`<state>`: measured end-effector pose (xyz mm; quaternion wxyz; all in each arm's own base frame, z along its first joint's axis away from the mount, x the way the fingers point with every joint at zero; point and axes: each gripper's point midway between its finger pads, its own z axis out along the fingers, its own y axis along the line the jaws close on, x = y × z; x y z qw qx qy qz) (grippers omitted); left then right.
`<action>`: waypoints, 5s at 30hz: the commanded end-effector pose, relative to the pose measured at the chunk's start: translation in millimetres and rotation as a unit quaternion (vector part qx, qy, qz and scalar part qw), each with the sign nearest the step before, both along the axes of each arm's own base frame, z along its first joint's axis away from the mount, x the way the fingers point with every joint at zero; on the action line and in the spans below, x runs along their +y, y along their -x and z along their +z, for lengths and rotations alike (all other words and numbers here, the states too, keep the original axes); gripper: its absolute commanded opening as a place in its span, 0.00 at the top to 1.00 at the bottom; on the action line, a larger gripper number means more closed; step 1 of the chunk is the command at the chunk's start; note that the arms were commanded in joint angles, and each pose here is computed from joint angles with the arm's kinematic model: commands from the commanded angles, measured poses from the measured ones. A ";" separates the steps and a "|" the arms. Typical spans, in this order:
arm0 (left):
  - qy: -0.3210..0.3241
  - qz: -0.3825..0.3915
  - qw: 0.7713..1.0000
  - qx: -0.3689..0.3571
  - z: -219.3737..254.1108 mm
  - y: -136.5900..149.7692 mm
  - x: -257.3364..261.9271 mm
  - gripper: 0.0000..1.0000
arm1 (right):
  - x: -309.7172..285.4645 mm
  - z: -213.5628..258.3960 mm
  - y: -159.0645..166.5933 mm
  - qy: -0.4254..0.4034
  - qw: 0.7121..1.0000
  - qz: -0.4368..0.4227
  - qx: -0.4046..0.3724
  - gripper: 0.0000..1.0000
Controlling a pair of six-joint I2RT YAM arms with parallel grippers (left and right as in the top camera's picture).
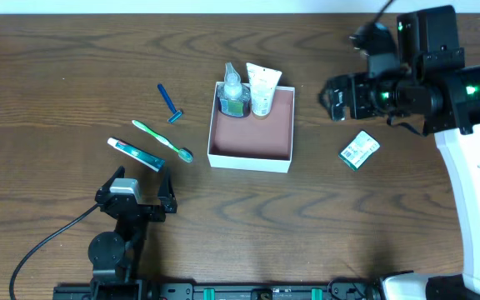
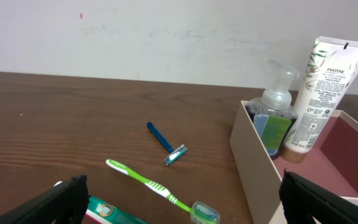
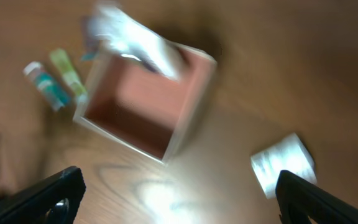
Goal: Pack container
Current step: 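Move the right gripper to the green soap bar box and grasp it, then carry the soap box with the right gripper and drop it into the box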
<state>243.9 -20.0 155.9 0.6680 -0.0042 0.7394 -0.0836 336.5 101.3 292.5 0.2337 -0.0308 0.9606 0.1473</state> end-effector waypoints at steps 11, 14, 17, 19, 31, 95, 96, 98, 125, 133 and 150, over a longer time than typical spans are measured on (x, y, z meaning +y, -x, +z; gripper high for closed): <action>0.001 -0.008 1.000 0.023 -15.5 1.0 -3.2 0.02 | -82.5 -141.5 32.4 0.083 0.918 -0.349 0.169 0.06; 0.001 -0.008 1.000 0.023 -15.5 1.0 -3.2 0.02 | -91.2 -165.3 39.1 0.073 0.899 -0.391 0.186 0.09; 0.001 -0.008 1.000 0.023 -15.5 1.0 -3.2 0.02 | -90.0 -186.5 34.9 0.040 0.890 -0.414 0.187 0.13; 0.001 -0.008 1.000 0.023 -15.5 1.0 -3.2 0.02 | -89.7 -197.8 30.8 0.023 0.885 -0.429 0.180 0.16; 0.001 -0.009 1.000 0.023 -15.5 1.0 -3.2 0.02 | -94.2 -246.4 -3.1 -0.002 0.889 -0.440 0.131 0.19; 0.001 -0.008 1.000 0.026 -17.0 0.8 -3.2 0.02 | 81.8 -115.0 -94.4 -0.343 0.930 0.084 -0.100 0.73; 0.001 -0.008 1.000 0.026 -17.0 0.8 -3.2 0.02 | 82.3 -115.2 -95.8 -0.346 0.929 0.081 -0.099 0.73; 0.001 -0.008 1.000 0.027 -17.1 0.8 -3.2 0.02 | 83.9 -117.0 -98.6 -0.349 0.928 0.081 -0.101 0.73; 0.001 -0.008 1.000 0.026 -17.0 0.8 -3.2 0.02 | 94.5 -129.8 -104.2 -0.381 0.924 -0.016 -0.040 0.80; 0.001 -0.008 1.000 0.026 -17.0 0.8 -3.2 0.02 | 91.4 -152.9 -91.8 -0.355 0.934 -0.029 0.002 0.83; 0.001 -0.008 1.000 0.027 -17.1 0.8 -3.2 0.02 | 104.2 -168.7 -84.7 -0.313 0.949 -0.038 0.007 0.80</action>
